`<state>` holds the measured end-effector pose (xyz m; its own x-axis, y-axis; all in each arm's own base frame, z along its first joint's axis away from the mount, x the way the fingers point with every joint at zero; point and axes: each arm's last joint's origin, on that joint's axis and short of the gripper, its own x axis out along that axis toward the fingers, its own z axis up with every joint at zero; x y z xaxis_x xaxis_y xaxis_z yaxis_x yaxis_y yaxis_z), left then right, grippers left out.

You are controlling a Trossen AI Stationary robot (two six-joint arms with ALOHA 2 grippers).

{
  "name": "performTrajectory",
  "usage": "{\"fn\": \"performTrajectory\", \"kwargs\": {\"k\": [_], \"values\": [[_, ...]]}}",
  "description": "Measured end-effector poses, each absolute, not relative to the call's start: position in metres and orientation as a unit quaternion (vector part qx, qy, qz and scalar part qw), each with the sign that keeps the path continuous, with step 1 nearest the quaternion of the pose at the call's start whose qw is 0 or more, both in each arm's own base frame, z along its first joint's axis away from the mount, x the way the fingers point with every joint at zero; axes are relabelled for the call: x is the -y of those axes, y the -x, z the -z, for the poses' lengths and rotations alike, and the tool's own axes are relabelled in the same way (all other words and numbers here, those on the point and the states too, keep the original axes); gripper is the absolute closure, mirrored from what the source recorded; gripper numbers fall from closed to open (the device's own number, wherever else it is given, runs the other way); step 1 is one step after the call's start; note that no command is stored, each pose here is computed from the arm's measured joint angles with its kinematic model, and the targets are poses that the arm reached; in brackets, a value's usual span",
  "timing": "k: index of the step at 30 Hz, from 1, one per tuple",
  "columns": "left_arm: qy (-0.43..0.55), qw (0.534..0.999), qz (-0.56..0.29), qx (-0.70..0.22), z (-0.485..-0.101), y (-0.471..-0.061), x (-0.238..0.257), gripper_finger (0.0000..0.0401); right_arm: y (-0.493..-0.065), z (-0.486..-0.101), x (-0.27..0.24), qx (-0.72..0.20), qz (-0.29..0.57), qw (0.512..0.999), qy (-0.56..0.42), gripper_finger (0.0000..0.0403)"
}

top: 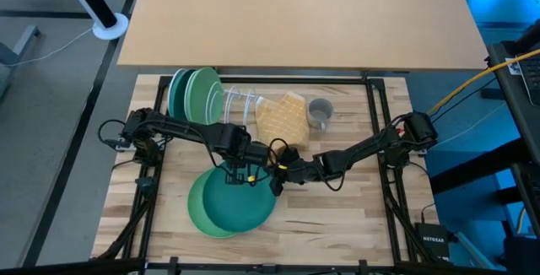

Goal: Sort dishes
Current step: Put the left dark green plate into the dish rack

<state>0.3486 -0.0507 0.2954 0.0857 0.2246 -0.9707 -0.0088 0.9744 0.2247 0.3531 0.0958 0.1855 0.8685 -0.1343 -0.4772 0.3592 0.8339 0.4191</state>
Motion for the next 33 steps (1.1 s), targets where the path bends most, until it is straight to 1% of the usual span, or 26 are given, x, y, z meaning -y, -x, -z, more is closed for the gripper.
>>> {"fn": "performTrajectory", "kwargs": {"k": [5, 12, 16, 24, 27, 30, 33], "values": [[-0.071, 0.733, -0.079, -0.672, -0.295, -0.349, 0.051, 0.0394, -0.353, -0.186, -0.096, -0.217, 0.134, 0.933, -0.255, 0.0375], [-0.059, 0.734, -0.089, -0.671, -0.295, -0.349, 0.051, 0.0397, -0.353, -0.187, -0.096, -0.220, 0.126, 0.932, -0.260, 0.0359], [-0.058, 0.734, -0.087, -0.671, -0.295, -0.349, 0.051, 0.0399, -0.353, -0.186, -0.097, -0.231, 0.104, 0.931, -0.264, 0.0343], [-0.058, 0.725, -0.092, -0.680, -0.295, -0.346, 0.051, 0.0400, -0.356, -0.183, -0.081, -0.269, 0.082, 0.918, -0.281, 0.0285], [-0.052, 0.706, -0.106, -0.698, -0.295, -0.341, 0.050, 0.0400, -0.357, -0.182, -0.077, -0.291, 0.042, 0.908, -0.297, 0.0272], [-0.051, 0.680, -0.121, -0.722, -0.296, -0.333, 0.049, 0.0400, -0.357, -0.182, -0.074, -0.310, -0.004, 0.902, -0.302, 0.0270], [-0.047, 0.684, -0.124, -0.717, -0.296, -0.334, 0.049, 0.0400, -0.357, -0.182, -0.074, -0.312, -0.014, 0.904, -0.291, 0.0271]]}}
